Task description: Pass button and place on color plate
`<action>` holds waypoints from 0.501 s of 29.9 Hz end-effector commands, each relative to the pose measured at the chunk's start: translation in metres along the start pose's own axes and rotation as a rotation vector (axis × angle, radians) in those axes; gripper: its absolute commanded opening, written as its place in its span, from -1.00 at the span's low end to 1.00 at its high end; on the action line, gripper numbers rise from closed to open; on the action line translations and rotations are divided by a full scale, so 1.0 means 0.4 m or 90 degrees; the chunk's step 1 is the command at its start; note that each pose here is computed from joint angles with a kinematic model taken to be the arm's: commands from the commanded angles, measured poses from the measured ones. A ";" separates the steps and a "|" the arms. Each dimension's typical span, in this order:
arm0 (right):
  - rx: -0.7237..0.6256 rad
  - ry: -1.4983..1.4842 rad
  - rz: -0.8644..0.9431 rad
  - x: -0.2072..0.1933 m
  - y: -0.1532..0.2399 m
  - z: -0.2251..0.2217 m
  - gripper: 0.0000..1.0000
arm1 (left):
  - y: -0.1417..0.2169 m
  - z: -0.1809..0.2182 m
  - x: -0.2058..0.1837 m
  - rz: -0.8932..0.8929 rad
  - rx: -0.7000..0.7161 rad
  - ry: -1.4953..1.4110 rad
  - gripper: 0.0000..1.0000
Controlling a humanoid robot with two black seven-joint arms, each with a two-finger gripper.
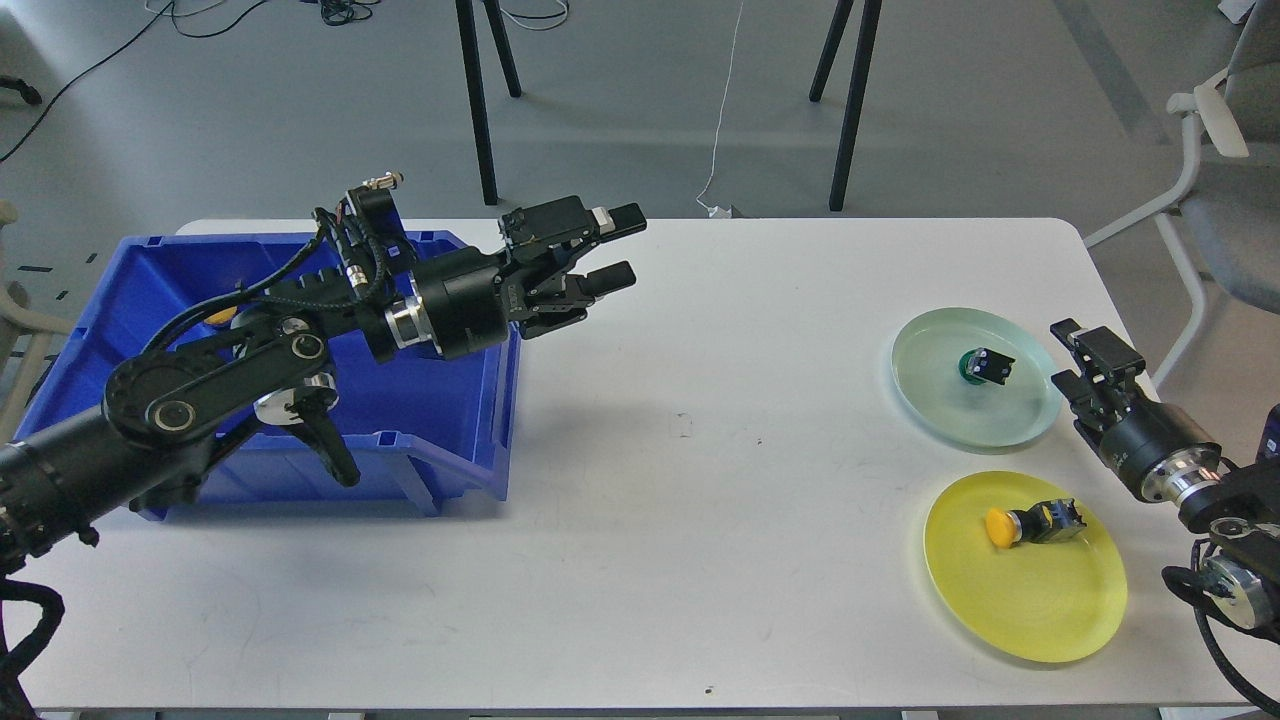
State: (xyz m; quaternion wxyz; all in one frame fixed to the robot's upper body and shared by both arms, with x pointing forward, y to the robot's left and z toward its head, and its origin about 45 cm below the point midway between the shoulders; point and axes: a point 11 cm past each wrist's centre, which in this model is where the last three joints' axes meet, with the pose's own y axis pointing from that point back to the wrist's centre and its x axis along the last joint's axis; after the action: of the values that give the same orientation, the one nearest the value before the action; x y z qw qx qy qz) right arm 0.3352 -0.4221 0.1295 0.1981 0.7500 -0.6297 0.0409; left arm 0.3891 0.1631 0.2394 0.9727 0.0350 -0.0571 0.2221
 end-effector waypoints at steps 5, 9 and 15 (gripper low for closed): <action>0.211 -0.105 0.052 0.045 -0.034 -0.271 0.98 | 0.014 -0.002 0.027 0.058 -0.043 0.050 0.67; 0.341 -0.247 0.045 0.025 -0.023 -0.437 0.98 | 0.012 0.056 0.121 0.171 -0.159 0.133 0.68; 0.424 -0.372 0.007 -0.051 -0.035 -0.544 0.98 | 0.059 0.137 0.216 0.272 -0.300 0.220 0.68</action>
State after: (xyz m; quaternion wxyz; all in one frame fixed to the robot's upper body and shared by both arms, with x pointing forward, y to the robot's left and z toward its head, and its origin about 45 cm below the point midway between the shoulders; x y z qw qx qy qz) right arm 0.3810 -0.3422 0.3112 -0.2081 0.7487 -0.6281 0.0407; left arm 0.4430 0.2028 0.2887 0.9036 -0.1883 0.0373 0.3830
